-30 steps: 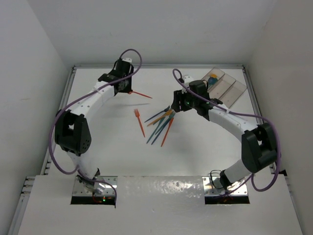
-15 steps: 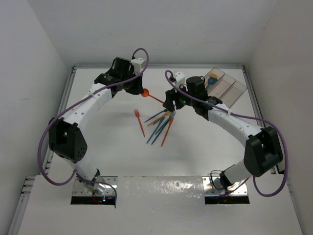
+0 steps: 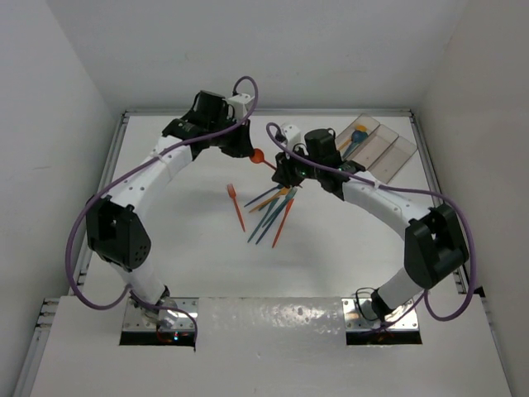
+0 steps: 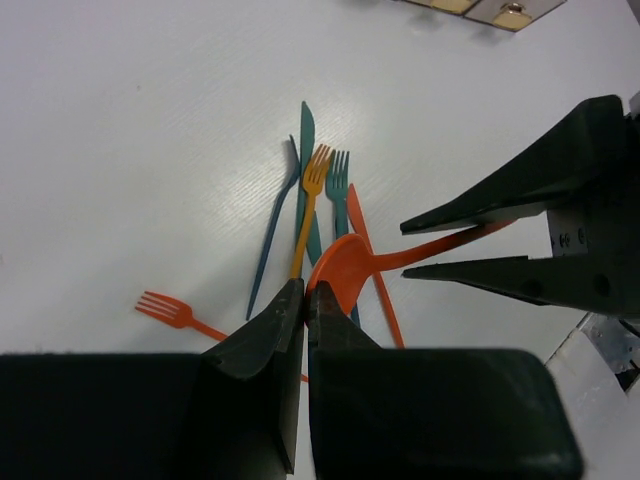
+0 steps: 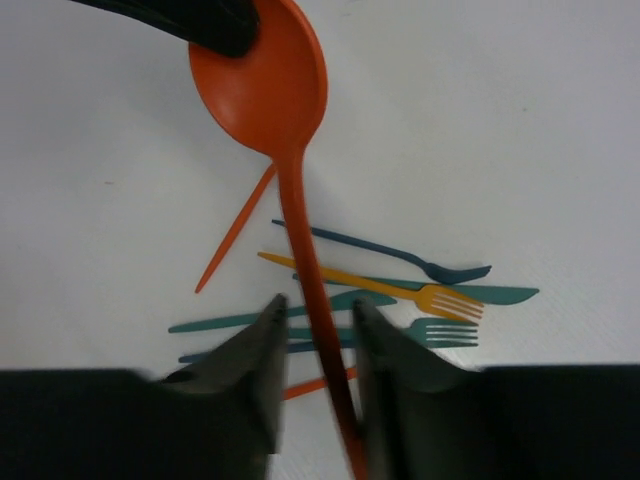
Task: Sort the eating utensils into containers
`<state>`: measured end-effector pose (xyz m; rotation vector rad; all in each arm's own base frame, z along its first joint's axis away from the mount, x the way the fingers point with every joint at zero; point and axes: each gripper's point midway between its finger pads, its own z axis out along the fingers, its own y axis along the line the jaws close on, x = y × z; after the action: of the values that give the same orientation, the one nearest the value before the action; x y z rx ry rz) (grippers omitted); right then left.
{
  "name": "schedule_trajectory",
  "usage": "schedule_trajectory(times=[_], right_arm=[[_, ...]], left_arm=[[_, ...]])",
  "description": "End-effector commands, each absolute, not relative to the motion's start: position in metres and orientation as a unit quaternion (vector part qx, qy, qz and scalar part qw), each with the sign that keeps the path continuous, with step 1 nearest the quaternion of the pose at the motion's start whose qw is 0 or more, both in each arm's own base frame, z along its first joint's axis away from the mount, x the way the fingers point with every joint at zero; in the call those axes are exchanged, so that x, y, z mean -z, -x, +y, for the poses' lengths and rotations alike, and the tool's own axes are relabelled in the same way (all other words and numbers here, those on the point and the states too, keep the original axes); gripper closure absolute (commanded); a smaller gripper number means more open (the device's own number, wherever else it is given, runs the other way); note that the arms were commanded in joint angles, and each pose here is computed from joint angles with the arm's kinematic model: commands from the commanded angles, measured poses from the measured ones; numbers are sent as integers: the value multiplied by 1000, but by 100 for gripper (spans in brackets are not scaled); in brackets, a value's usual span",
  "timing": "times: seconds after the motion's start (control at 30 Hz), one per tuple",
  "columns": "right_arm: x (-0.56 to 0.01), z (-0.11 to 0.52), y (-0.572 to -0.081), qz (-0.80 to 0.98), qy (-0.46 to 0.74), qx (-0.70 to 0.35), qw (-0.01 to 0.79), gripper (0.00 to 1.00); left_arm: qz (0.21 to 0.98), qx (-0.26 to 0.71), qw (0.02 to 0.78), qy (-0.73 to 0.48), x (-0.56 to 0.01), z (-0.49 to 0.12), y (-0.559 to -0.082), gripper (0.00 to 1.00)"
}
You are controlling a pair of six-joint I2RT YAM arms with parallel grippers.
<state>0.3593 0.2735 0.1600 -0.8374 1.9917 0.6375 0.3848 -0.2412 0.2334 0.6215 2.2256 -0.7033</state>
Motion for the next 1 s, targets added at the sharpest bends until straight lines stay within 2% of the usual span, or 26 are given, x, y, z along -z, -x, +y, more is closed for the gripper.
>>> schedule_trajectory(times=[0.0,0.1,0.13,0.17,0.2,0.23,0.33,0.43,0.57,0.67,0.8,0.97], right_arm=[[-180,285,-366,777,347,-266,452,75],[-185,283,-371,778,335,-260,463,100],[-185,282,-373,781,330,-255,465,100],[-187,281,-375,783,325,-252,467,100],[-186,278,-378,788,315,-245,469,100],[-186,269,-387,798,295,-216,479,100],[-177,244,-411,831,219,-169,483,100],[-177,205,-439,852,120,-99,500,100],[-176,124,-477,861,-91,-10,500,100],[-171,80,-500,847,-197,33,492,100],[-174,49,-529,822,-270,67,497,100],[-136,20,-551,813,-330,92,471,100]], left_arm=[[847,296,358,-260,-247,-255,-381,100],[858,277,353,-250,-237,-249,-385,98],[862,271,350,-245,-234,-247,-386,94],[869,255,354,-233,-230,-243,-391,79],[878,251,350,-210,-224,-240,-392,72],[882,233,361,-193,-223,-233,-400,55],[901,198,374,-96,-212,-210,-412,35],[900,161,406,-16,-215,-180,-421,26],[899,127,413,70,-201,-153,-410,22],[903,122,401,93,-183,-146,-395,21],[908,131,385,101,-166,-144,-378,21],[914,129,369,110,-152,-140,-363,21]])
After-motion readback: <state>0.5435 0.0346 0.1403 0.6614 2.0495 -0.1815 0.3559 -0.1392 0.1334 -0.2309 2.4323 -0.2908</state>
